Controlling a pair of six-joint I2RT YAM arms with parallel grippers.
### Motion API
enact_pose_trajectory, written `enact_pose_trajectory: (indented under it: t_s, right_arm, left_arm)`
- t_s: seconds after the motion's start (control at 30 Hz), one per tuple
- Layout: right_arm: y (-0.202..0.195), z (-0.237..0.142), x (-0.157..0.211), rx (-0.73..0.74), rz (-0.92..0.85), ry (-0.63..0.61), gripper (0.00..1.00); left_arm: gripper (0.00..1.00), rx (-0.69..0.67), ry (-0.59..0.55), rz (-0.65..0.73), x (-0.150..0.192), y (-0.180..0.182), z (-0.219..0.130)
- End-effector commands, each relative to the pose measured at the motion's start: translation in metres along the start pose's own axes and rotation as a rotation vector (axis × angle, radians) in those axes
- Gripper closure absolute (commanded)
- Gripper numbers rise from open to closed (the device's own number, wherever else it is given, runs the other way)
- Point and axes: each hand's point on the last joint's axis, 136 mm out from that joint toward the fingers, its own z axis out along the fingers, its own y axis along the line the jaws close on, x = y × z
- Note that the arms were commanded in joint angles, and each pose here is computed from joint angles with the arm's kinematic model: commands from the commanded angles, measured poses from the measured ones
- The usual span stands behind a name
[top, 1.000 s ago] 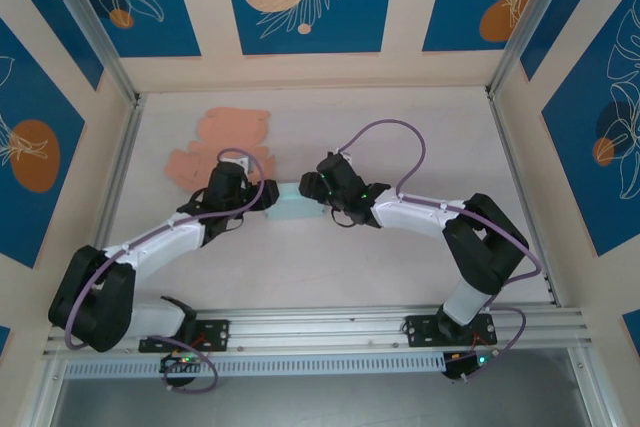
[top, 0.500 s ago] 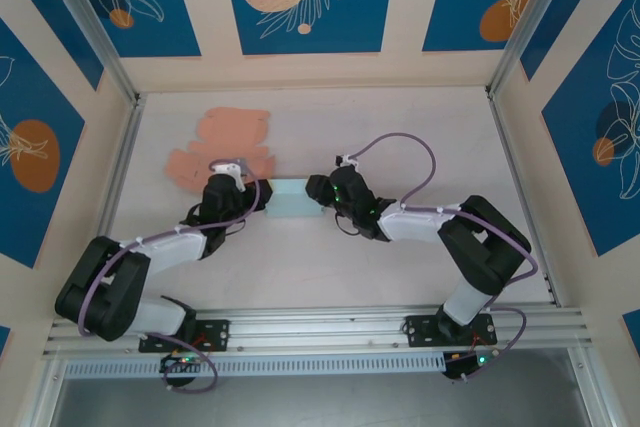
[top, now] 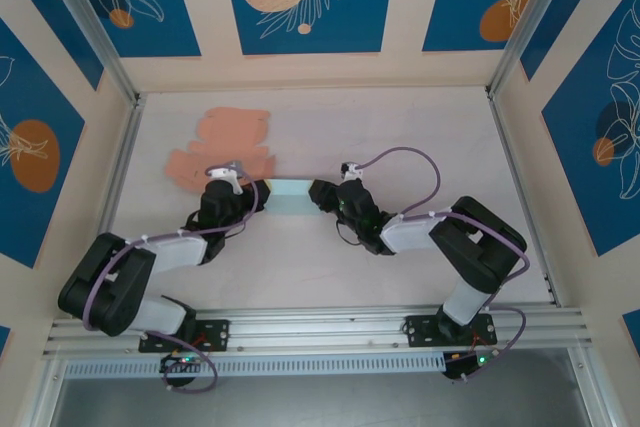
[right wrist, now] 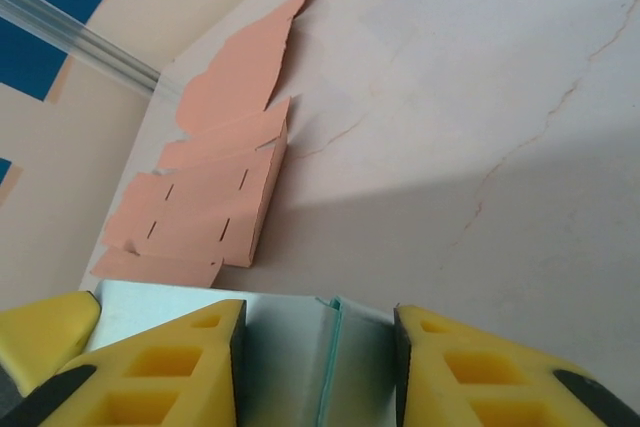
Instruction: Fold the paper box
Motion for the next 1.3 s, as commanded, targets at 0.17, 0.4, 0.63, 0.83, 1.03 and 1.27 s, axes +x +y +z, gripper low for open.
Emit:
enact_pose_trajectory:
  t_s: [0.17,0.4,0.63,0.83,1.03,1.27]
  right_arm:
    - [-0.085,-0.028,0.101,0.254,-0.152,0.362,0.95]
    - [-0.061,-0.049,0.088,0.285,-0.328,0.365,0.93]
    - [-0.053,-0.061,0.091,0.306,-0.353,0.339,0.93]
    - [-0.044,-0.061,0.096,0.297,-0.356,0.332,0.82]
    - [-0.028,-0.063,0.086,0.270,-0.365,0.315,0.81]
    - [-0.033,-0.077,0.103,0.194,-0.391,0.224,0.84]
  left_arm:
    - [0.94,-0.219,0.417,-0.025,0.119,0.069,-0.028]
    - [0.91,-0.174,0.378,-0.025,0.110,0.051,-0.046]
    - [0.87,-0.191,0.357,-0.053,0.114,0.055,-0.061]
    - [0.80,-0.181,0.331,-0.056,0.113,0.054,-0.065]
    - [0.83,-0.156,0.314,-0.036,0.110,0.048,-0.064]
    - [0.87,-0.159,0.312,0.012,0.136,0.058,-0.071]
